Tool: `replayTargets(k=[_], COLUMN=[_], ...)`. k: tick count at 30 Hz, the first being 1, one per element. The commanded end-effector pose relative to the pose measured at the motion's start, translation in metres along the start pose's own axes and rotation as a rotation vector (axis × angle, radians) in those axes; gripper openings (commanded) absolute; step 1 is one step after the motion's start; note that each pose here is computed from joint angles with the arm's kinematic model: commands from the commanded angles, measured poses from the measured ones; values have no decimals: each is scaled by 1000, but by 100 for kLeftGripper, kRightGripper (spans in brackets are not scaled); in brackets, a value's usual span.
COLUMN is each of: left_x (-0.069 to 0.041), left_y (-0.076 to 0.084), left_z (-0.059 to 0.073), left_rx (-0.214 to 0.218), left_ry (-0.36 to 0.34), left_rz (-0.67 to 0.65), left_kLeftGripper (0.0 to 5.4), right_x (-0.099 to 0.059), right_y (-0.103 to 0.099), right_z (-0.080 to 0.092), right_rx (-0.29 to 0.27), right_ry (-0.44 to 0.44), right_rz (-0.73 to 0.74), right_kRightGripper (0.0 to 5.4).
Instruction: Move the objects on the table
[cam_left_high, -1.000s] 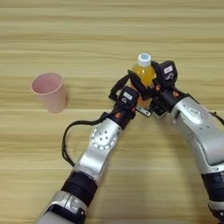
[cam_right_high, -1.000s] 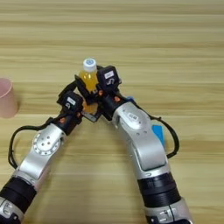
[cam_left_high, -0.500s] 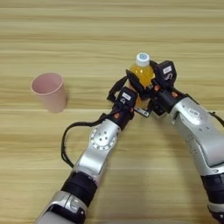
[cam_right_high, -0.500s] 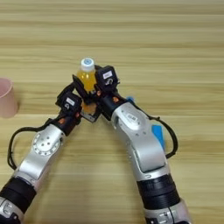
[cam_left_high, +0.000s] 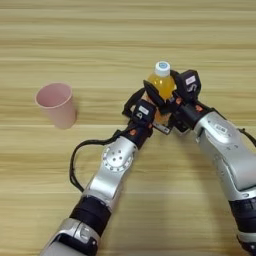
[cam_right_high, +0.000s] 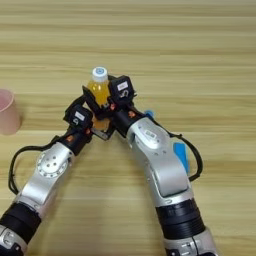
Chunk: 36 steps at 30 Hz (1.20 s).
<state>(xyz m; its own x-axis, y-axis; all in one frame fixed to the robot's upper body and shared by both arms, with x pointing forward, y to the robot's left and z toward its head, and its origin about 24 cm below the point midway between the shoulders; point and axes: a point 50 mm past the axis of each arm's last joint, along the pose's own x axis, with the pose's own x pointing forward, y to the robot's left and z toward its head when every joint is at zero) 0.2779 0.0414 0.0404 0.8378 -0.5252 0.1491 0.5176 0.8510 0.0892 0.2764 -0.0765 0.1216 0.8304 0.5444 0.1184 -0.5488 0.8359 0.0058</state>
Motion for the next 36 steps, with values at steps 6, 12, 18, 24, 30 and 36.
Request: replayTargets(k=[6, 12, 18, 24, 30, 36], left_x=[4, 4, 3, 3, 3, 2], left_y=[-9, -10, -11, -10, -10, -9], left_z=[2, 2, 3, 4, 4, 3], left_rx=[-25, -36, -52, -62, -74, -79], left_ry=[1, -2, -18, -22, -22, -20], left_rz=[16, 4, -7, -12, -23, -23], left_kLeftGripper=[540, 540, 540, 540, 540, 540], right_x=[1, 1, 1, 1, 1, 1], right_y=[0, 0, 0, 0, 0, -1], right_z=[4, 4, 4, 4, 4, 5], right_rx=[5, 4, 3, 3, 3, 2], right_ry=[-22, -23, -24, -25, -25, -25], right_rz=[7, 7, 6, 5, 5, 4], right_kRightGripper=[343, 343, 343, 343, 343, 343])
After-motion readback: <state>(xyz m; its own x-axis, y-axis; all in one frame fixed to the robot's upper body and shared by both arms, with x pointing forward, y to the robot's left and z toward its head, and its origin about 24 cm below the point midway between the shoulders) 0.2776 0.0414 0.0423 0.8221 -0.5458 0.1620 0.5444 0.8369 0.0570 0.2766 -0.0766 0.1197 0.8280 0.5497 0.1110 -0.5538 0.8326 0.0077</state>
